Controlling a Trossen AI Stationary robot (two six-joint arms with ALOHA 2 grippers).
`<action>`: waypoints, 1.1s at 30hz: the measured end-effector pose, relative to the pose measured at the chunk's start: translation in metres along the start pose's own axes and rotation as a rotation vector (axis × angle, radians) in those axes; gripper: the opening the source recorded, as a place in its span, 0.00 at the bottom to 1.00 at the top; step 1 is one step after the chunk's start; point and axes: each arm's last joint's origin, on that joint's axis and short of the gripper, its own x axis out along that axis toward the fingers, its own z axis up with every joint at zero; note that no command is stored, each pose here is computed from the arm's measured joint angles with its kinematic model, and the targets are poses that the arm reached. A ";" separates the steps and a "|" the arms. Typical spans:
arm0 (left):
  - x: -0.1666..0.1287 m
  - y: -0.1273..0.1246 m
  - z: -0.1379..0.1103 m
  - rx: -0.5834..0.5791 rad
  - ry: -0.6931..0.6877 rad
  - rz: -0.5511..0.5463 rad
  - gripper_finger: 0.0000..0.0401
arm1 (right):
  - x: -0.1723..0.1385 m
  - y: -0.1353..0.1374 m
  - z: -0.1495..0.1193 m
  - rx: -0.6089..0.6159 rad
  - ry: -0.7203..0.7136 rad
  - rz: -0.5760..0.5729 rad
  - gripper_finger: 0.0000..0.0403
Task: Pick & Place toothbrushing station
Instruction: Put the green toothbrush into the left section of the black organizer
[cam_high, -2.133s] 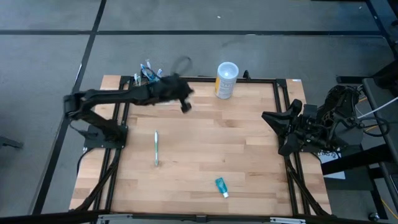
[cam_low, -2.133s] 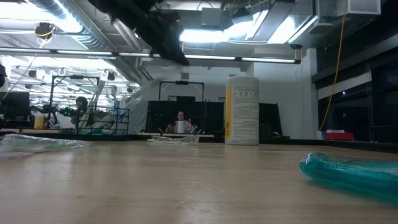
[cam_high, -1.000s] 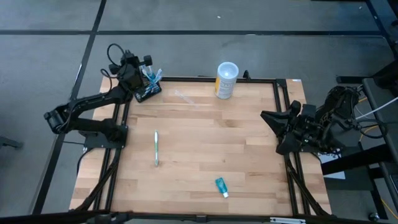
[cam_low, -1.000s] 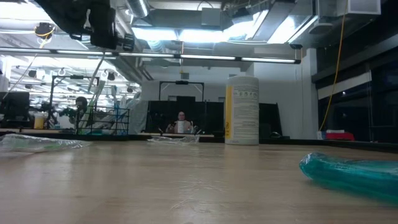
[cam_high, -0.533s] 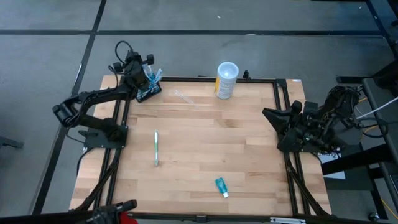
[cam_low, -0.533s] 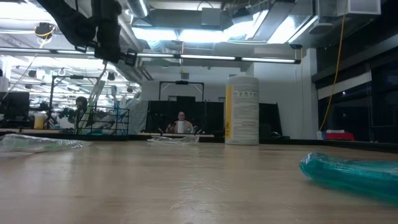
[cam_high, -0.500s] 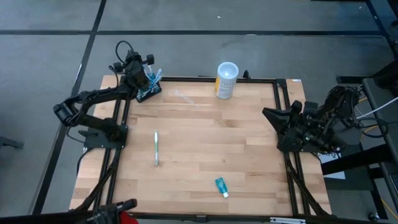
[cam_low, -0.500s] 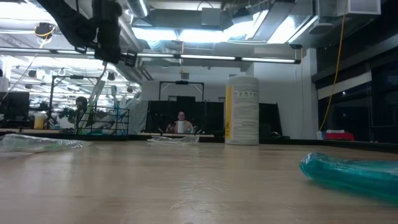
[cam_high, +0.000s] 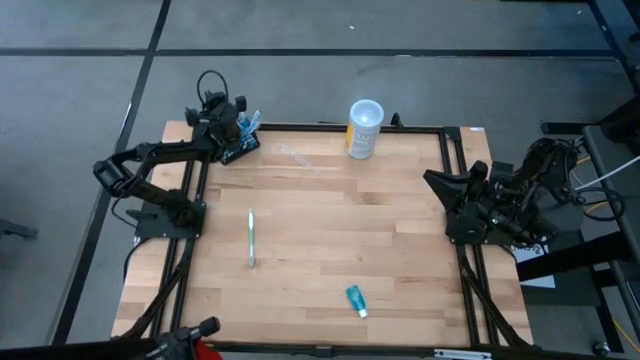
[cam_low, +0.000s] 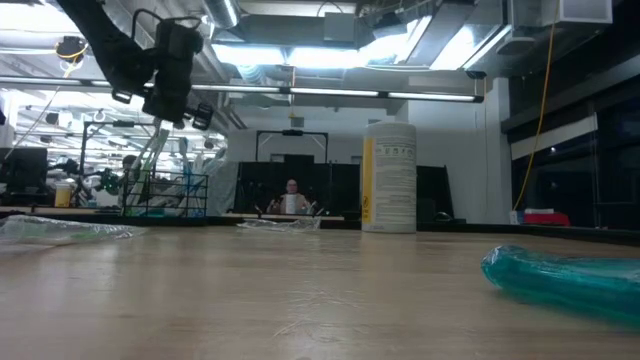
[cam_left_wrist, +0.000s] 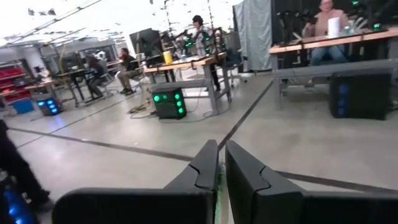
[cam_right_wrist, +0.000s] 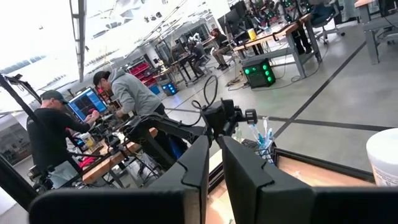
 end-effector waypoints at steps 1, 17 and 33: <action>-0.003 0.001 -0.003 -0.003 0.004 0.012 0.03 | 0.000 0.000 0.000 0.000 0.000 0.000 0.12; -0.097 -0.001 -0.014 -0.061 -0.033 -0.289 0.23 | 0.000 0.001 0.000 0.006 0.016 0.032 0.12; -0.249 0.086 0.010 -0.020 -0.120 -0.984 0.22 | 0.001 0.007 -0.008 -0.054 0.029 0.050 0.12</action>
